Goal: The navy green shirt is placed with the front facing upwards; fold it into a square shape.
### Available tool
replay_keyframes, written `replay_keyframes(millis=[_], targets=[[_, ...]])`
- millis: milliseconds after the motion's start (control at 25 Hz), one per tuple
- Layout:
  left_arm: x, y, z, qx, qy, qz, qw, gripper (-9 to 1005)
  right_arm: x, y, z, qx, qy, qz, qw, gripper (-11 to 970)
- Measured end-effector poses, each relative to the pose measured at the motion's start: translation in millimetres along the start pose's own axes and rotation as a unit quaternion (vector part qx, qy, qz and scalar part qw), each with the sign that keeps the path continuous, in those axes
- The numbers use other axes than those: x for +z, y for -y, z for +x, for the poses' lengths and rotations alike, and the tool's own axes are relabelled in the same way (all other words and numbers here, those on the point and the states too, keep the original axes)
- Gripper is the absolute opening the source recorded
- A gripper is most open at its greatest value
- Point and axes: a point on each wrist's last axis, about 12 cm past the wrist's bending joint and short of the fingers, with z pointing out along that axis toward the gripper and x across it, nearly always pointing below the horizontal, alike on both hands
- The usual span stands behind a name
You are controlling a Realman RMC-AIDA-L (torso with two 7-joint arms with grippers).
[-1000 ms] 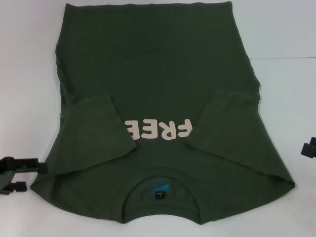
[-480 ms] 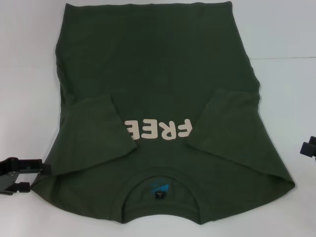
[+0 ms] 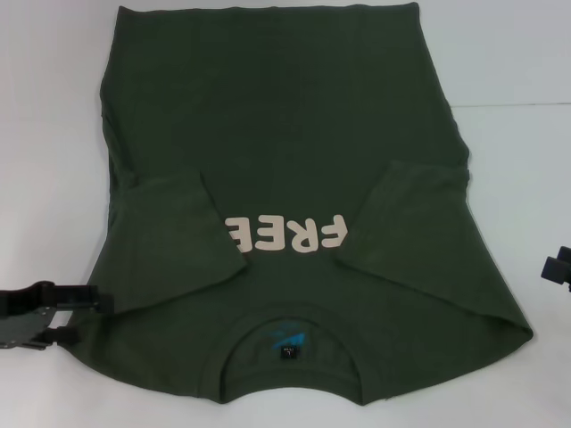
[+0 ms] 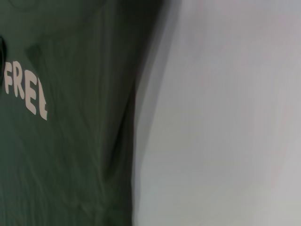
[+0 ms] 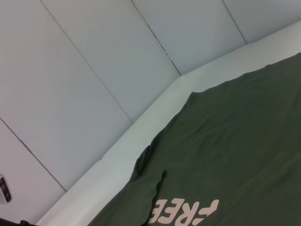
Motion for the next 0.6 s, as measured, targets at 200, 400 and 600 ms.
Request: replay_keyframes(millis=[200, 400, 600], targets=[[-4.1, 1.4, -4.0, 0.005, 0.004, -0.004, 1.0, 909, -0.2, 0.2, -0.2, 0.0, 0.001, 0.001, 1.0, 795], [-17.9, -2.0, -8.9, 0.007, 0.008, -0.029, 1.0, 909, -0.2, 0.2, 0.0, 0.001, 0.001, 0.001, 1.0, 795], [-17.6, -2.6, -7.3, 0.008, -0.001, -0.034, 0.999, 908, -0.4, 0.3, 0.0, 0.002, 0.0, 0.001, 1.0, 795]])
